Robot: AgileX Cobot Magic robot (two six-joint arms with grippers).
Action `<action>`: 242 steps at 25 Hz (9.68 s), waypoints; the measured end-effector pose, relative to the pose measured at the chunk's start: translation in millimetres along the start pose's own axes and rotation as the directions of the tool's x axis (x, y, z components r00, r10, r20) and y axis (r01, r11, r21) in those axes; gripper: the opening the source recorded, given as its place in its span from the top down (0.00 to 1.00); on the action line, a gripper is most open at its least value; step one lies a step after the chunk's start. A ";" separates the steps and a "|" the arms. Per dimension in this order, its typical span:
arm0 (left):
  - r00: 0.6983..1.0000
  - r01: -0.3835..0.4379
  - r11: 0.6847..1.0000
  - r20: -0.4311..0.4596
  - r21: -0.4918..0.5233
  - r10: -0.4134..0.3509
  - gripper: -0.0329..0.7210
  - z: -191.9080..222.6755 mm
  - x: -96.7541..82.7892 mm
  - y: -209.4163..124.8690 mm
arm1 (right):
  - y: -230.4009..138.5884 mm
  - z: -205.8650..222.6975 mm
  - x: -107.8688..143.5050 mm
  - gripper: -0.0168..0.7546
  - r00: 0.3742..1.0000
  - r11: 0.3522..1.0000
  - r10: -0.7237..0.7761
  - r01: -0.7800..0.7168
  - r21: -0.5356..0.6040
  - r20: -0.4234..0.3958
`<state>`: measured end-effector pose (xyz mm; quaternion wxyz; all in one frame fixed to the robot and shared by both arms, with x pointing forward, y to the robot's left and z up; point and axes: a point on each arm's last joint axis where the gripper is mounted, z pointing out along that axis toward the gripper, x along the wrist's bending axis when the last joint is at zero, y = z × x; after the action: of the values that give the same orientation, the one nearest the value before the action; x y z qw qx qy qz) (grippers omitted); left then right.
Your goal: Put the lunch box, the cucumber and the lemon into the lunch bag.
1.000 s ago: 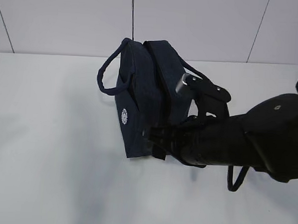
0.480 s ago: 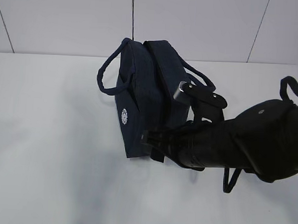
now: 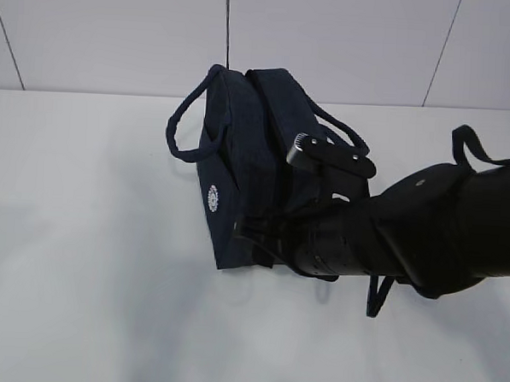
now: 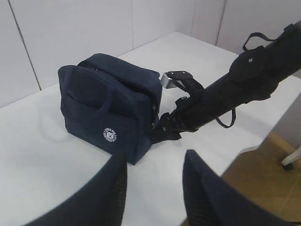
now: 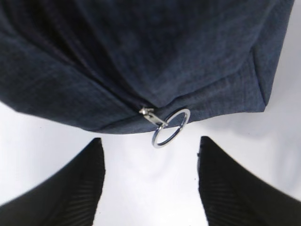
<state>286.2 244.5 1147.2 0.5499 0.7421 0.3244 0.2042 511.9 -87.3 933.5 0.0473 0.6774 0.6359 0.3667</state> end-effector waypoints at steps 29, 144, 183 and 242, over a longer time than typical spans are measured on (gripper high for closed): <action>1.000 0.000 1.000 0.000 0.000 0.000 0.60 0.0 0.0 0.0 | 10.5 17.0 3.1 0.69 0.999 0.999 -0.021 0.023 -0.045 0.037; 1.000 0.017 1.000 0.013 -0.015 -0.017 0.63 0.0 -1.1 1.4 | 3.5 -5.4 9.9 0.53 0.965 0.968 -0.252 0.252 -0.001 -0.069; 1.000 0.018 1.000 0.013 -0.015 -0.018 0.64 0.0 -1.1 1.4 | 12.0 22.8 -3.0 0.98 0.978 0.983 -0.177 0.182 -0.033 0.114; 1.000 0.021 0.999 -0.003 -0.048 -0.021 0.64 -0.1 0.4 4.4 | 31.4 -53.8 24.7 0.98 0.969 0.962 -0.232 0.215 -0.166 -0.089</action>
<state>287.6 244.0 1151.4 0.5692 0.7247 0.3282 0.2077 506.0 -92.6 1000.1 0.1066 0.5748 0.6796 0.4430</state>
